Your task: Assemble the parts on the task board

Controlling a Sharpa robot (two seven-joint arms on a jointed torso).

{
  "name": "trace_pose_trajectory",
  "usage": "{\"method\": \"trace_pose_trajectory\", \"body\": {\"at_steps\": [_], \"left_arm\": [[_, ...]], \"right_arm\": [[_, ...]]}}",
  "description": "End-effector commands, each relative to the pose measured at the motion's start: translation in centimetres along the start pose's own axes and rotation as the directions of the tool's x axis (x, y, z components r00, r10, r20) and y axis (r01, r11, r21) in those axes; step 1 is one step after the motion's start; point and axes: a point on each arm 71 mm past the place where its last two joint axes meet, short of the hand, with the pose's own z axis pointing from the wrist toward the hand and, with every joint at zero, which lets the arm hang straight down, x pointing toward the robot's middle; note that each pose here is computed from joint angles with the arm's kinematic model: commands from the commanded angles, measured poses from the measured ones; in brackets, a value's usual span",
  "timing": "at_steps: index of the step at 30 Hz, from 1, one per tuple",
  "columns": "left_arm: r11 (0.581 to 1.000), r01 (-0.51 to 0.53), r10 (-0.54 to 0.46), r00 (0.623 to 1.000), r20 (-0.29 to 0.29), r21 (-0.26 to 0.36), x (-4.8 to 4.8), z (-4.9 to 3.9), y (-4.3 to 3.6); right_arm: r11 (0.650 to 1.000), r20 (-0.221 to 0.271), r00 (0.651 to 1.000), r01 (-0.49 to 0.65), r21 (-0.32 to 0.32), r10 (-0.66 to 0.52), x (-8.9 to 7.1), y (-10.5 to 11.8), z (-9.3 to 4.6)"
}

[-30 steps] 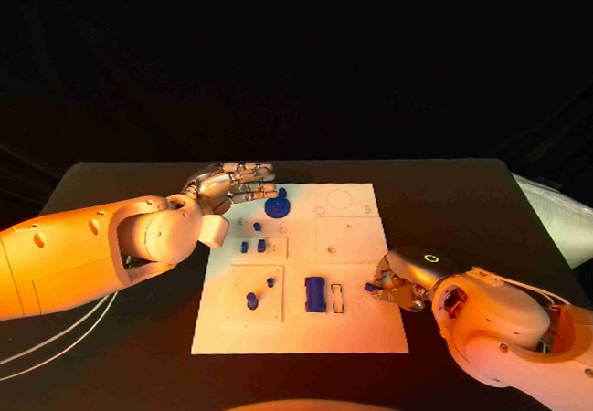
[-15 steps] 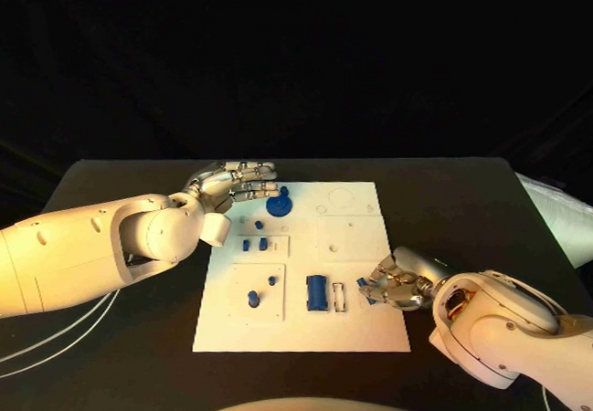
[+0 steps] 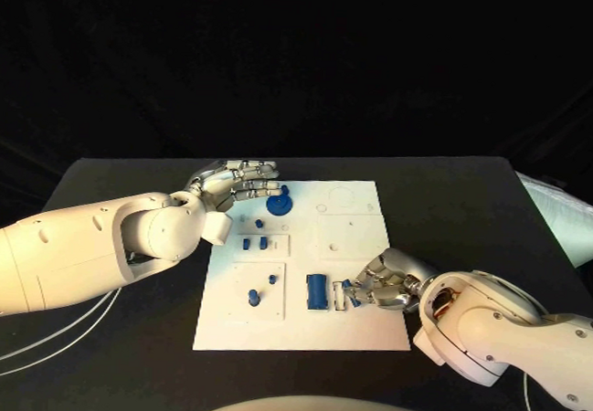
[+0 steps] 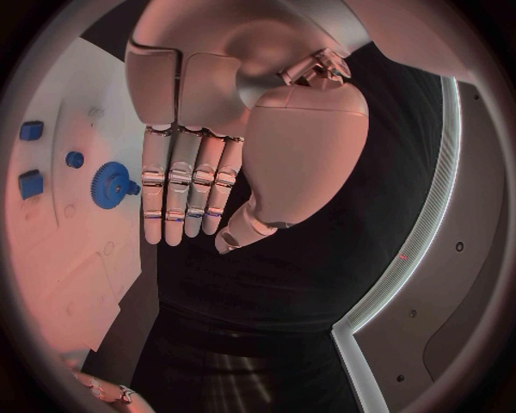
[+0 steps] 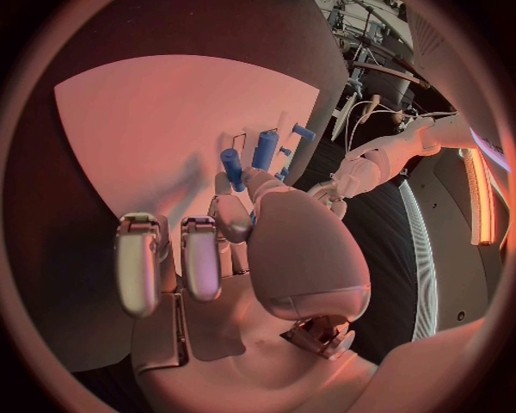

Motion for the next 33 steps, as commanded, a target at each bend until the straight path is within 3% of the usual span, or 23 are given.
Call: {"method": "trace_pose_trajectory", "body": {"at_steps": [1, 12, 33], "left_arm": [[1.000, 0.005, -0.005, 1.000, -0.025, 0.005, 0.38, 0.06, -0.01], [1.000, 0.006, -0.006, 1.000, -0.027, 0.004, 0.43, 0.09, 0.01], [1.000, 0.006, -0.006, 1.000, -0.028, -0.001, 0.54, 0.09, 0.06]], "right_arm": [[1.000, -0.023, 1.000, -0.019, -0.002, 0.019, 0.29, 0.22, 0.17], [1.000, -0.051, 0.998, 0.028, 0.009, -0.028, 0.67, 0.36, 0.72], [0.997, -0.056, 0.995, 0.077, 0.002, -0.077, 0.82, 0.52, 1.13]]}}
